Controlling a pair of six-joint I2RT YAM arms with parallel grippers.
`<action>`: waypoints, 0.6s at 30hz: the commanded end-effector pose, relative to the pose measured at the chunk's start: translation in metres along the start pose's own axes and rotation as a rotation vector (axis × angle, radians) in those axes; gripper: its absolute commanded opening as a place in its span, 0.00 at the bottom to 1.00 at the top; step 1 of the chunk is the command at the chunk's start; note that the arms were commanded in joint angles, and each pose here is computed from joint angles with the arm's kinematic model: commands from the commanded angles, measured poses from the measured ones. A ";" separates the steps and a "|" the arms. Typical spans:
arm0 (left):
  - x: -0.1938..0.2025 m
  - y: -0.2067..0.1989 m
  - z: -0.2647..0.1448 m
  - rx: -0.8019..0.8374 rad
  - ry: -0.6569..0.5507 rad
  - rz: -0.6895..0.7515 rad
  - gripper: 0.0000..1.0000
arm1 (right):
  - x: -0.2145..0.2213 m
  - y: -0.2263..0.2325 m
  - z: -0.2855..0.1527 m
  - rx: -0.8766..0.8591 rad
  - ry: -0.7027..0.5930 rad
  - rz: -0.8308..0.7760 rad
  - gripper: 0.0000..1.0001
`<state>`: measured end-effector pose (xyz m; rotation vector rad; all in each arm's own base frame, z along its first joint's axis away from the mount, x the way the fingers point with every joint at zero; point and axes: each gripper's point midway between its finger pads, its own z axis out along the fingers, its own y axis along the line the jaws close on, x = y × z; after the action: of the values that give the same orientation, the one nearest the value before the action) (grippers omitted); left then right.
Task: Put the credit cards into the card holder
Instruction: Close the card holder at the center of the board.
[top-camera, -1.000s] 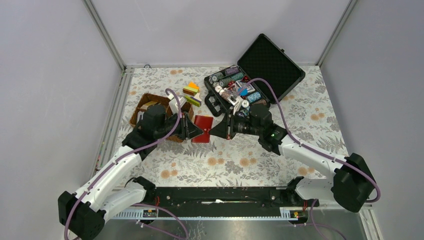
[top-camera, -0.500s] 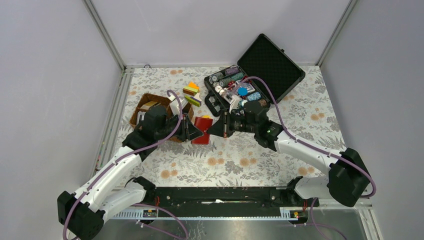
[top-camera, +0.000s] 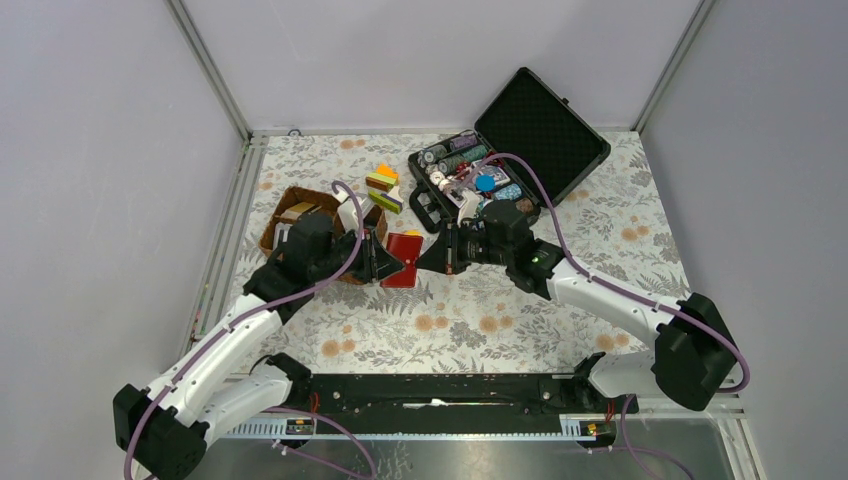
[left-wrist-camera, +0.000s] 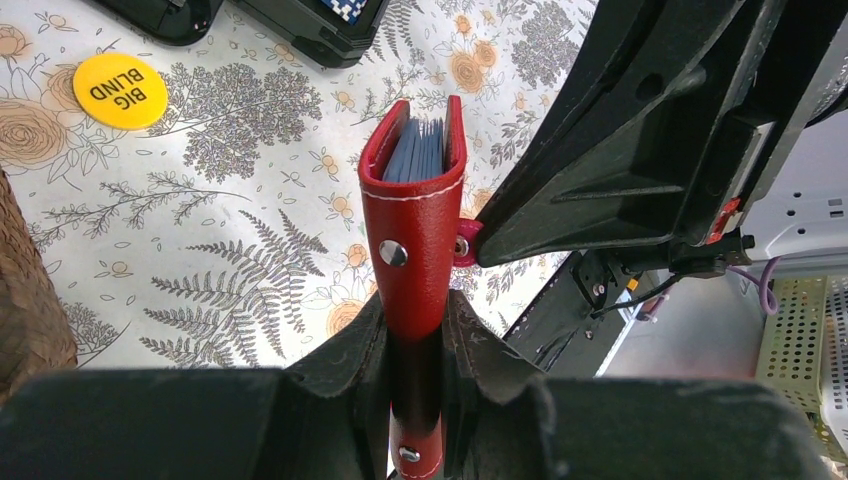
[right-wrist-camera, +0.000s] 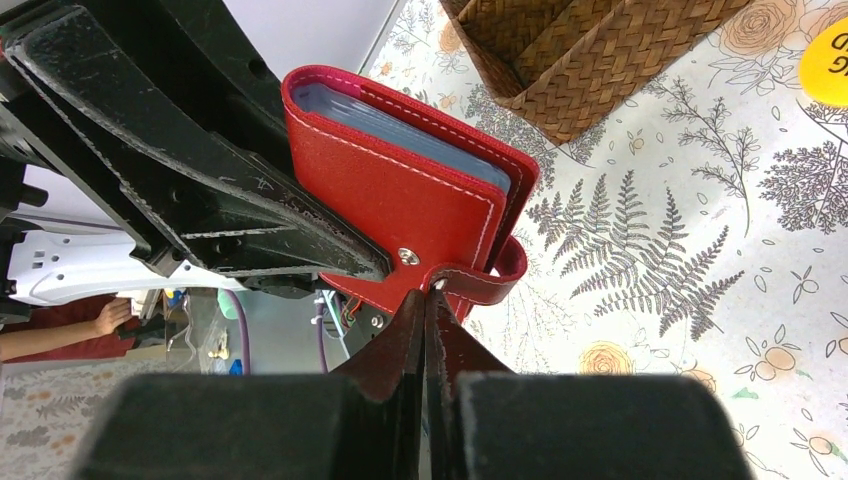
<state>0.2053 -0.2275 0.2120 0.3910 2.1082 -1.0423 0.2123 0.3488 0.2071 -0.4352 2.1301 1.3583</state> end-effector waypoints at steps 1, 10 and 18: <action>-0.024 -0.023 -0.005 0.072 -0.067 0.050 0.00 | -0.013 0.012 0.003 -0.030 -0.030 -0.022 0.00; -0.017 -0.025 0.001 0.096 -0.023 0.039 0.00 | -0.014 0.028 0.007 -0.095 -0.022 -0.037 0.00; -0.013 -0.025 0.004 0.097 -0.004 0.035 0.00 | -0.014 0.032 0.008 -0.111 -0.019 -0.043 0.00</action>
<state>0.2031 -0.2307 0.2003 0.4013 2.1598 -1.0451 0.2055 0.3548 0.1993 -0.4610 2.1587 1.3885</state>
